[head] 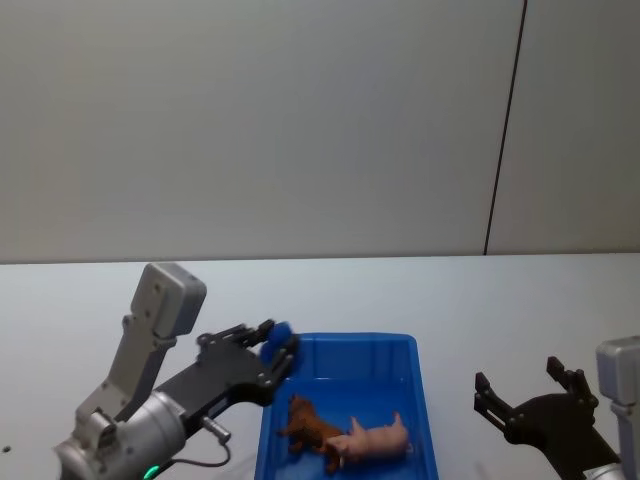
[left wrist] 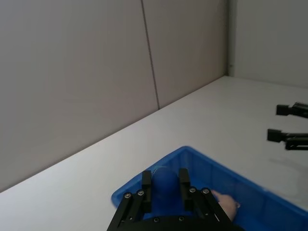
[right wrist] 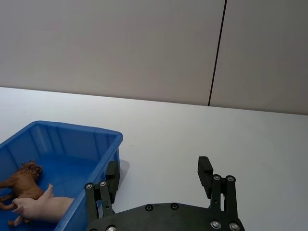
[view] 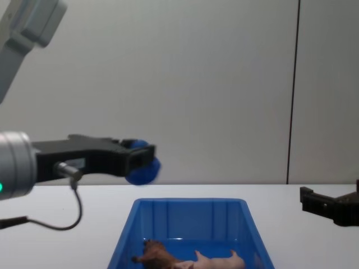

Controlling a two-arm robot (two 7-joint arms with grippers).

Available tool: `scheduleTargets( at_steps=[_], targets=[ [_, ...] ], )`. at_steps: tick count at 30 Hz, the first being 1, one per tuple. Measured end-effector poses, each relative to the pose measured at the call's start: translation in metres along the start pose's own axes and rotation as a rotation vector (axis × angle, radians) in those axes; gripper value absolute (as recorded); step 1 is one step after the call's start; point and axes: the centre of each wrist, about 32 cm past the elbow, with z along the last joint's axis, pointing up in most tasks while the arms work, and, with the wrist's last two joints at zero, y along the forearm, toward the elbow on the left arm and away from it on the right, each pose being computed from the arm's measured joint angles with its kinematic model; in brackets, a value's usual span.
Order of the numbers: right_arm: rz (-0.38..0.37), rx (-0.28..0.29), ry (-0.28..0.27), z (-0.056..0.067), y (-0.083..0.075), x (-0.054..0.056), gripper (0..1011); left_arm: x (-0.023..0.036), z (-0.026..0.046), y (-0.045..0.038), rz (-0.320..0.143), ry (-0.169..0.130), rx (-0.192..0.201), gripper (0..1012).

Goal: Pick up the two dolls from the table and place them into the box.

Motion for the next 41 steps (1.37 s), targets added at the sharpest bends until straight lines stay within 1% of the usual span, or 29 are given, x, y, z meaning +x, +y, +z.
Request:
scheduleTargets(
  at_steps=[1,3,4,5,6,8,9,10,12,13,14,15,18,19,21,22,23,29,41],
  targets=[
    [0.0,0.0,0.0,0.0,0.0,0.0,1001,-0.0004,0.0007,-0.0014,-0.013,0.002,-0.007,322],
    [0.0,0.0,0.0,0.0,0.0,0.0,1001,-0.0019,0.0034,-0.006,-0.043,0.009,-0.029,405],
    [0.0,0.0,0.0,0.0,0.0,0.0,1001,-0.0024,0.0039,-0.0076,-0.053,0.011,-0.035,422],
    [0.0,0.0,0.0,0.0,0.0,0.0,1001,-0.0029,0.0047,-0.009,-0.063,0.013,-0.041,464],
    [0.0,0.0,0.0,0.0,0.0,0.0,1001,-0.0041,0.0059,-0.0121,-0.086,0.018,-0.054,504],
    [0.0,0.0,0.0,0.0,0.0,0.0,1001,-0.0055,0.0073,-0.0154,-0.104,0.023,-0.066,538],
    [0.0,0.0,0.0,0.0,0.0,0.0,1001,-0.0061,0.008,-0.0169,-0.114,0.024,-0.072,612],
    [0.0,0.0,0.0,0.0,0.0,0.0,1001,-0.007,0.0092,-0.0193,-0.128,0.027,-0.082,612],
    [0.0,0.0,0.0,0.0,0.0,0.0,1001,-0.0082,0.0109,-0.0226,-0.148,0.031,-0.095,685],
    [0.0,0.0,0.0,0.0,0.0,0.0,1001,-0.0086,0.0113,-0.0235,-0.154,0.032,-0.099,731],
    [0.0,0.0,0.0,0.0,0.0,0.0,1001,-0.0091,0.0119,-0.0245,-0.16,0.033,-0.103,753],
    [0.0,0.0,0.0,0.0,0.0,0.0,1001,-0.0097,0.0126,-0.0261,-0.17,0.035,-0.11,809],
    [0.0,0.0,0.0,0.0,0.0,0.0,1001,-0.0106,0.0136,-0.0282,-0.183,0.037,-0.118,864],
    [0.0,0.0,0.0,0.0,0.0,0.0,1001,-0.011,0.0144,-0.0294,-0.191,0.038,-0.123,919],
    [0.0,0.0,0.0,0.0,0.0,0.0,1001,-0.0115,0.0149,-0.0304,-0.197,0.04,-0.127,945],
    [0.0,0.0,0.0,0.0,0.0,0.0,1001,-0.0116,0.0152,-0.0309,-0.2,0.04,-0.129,989],
    [0.0,0.0,0.0,0.0,0.0,0.0,1001,-0.012,0.0157,-0.0318,-0.205,0.041,-0.133,1002],
    [0.0,0.0,0.0,0.0,0.0,0.0,1001,-0.0132,0.0172,-0.0345,-0.222,0.043,-0.144,1002],
    [0.0,0.0,0.0,0.0,0.0,0.0,1001,-0.0143,0.0187,-0.037,-0.237,0.045,-0.154,1002]
  ],
)
